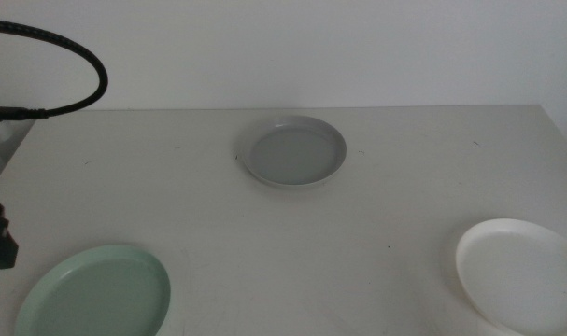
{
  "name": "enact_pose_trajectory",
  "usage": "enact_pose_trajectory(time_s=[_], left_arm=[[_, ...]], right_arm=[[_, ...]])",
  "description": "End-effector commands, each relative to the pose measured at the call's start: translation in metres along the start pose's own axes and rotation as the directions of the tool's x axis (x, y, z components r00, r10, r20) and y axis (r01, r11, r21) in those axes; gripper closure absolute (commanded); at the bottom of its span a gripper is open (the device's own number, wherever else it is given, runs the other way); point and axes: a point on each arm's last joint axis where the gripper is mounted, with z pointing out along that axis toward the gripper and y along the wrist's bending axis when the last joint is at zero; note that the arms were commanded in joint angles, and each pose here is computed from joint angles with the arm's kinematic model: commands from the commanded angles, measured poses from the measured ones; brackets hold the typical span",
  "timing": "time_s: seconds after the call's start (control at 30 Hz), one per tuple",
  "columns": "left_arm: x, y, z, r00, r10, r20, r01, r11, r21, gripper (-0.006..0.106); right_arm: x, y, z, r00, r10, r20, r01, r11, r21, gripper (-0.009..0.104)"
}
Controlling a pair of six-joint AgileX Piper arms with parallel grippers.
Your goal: Stack the three bowls on top of each other.
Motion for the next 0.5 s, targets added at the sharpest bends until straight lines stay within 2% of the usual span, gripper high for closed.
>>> enact_pose_trajectory(time_s=[0.0,0.27,0.47], left_arm=[[-0.011,-0.002,-0.001,0.999,0.012,0.042,-0.013,1.0,0.012,0.011],[-0.026,0.003,0.033,0.996,0.052,-0.07,-0.051,0.999,0.015,0.01],[-0.033,0.019,0.061,0.989,0.034,-0.145,-0.017,0.992,0.121,0.006]], right_arm=[[-0.011,0.0,-0.003,0.994,-0.019,0.108,0.019,1.0,0.002,0.043],[-0.011,0.0,-0.003,0.994,-0.019,0.108,0.019,1.0,0.002,0.043],[-0.011,0.0,-0.003,0.994,-0.019,0.108,0.019,1.0,0.002,0.043]])
